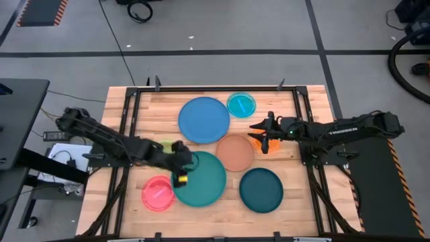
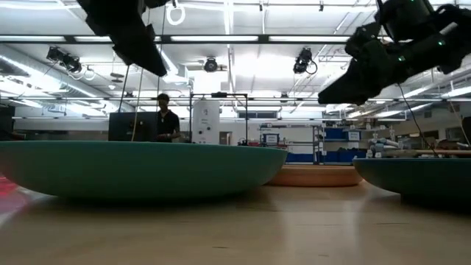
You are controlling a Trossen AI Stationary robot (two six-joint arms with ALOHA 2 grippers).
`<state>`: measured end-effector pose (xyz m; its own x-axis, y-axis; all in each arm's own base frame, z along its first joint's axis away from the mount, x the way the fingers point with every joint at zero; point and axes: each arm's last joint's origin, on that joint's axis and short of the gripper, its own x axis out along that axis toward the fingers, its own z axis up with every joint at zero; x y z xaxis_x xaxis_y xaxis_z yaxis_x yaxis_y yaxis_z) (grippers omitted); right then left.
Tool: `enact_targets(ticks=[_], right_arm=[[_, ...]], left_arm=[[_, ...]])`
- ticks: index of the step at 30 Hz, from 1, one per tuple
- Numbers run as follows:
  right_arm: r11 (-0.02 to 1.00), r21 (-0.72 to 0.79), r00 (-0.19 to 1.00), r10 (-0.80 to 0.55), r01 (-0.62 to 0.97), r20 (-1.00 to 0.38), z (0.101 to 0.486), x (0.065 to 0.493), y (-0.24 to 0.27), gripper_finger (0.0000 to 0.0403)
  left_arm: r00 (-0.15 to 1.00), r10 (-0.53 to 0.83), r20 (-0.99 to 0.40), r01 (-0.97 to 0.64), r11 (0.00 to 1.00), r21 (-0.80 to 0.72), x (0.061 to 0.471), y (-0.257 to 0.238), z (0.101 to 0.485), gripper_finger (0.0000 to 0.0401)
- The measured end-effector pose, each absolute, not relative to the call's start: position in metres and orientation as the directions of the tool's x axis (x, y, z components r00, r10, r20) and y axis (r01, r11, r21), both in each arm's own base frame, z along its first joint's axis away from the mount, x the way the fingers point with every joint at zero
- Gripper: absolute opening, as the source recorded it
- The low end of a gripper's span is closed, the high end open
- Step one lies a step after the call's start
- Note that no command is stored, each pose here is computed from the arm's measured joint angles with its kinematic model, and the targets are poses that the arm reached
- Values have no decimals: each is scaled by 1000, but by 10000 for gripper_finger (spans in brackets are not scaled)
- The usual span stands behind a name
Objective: Stack plastic plates
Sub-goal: Stack the green plate on top of the blue plate
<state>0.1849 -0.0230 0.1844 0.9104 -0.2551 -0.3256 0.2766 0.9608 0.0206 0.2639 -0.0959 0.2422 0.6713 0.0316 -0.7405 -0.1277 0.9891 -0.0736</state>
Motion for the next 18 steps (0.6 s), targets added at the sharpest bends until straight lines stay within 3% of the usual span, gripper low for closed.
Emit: enact_targets(ticks=[11,18], right_arm=[[951,-16,875,-290,308,-387,179,217,-1,211],[952,-159,900,-301,263,-315,186,224,9,211]], left_arm=[[406,56,-912,-28,998,49,300,-143,251,200],[390,44,-920,-8,999,45,319,-174,243,198]])
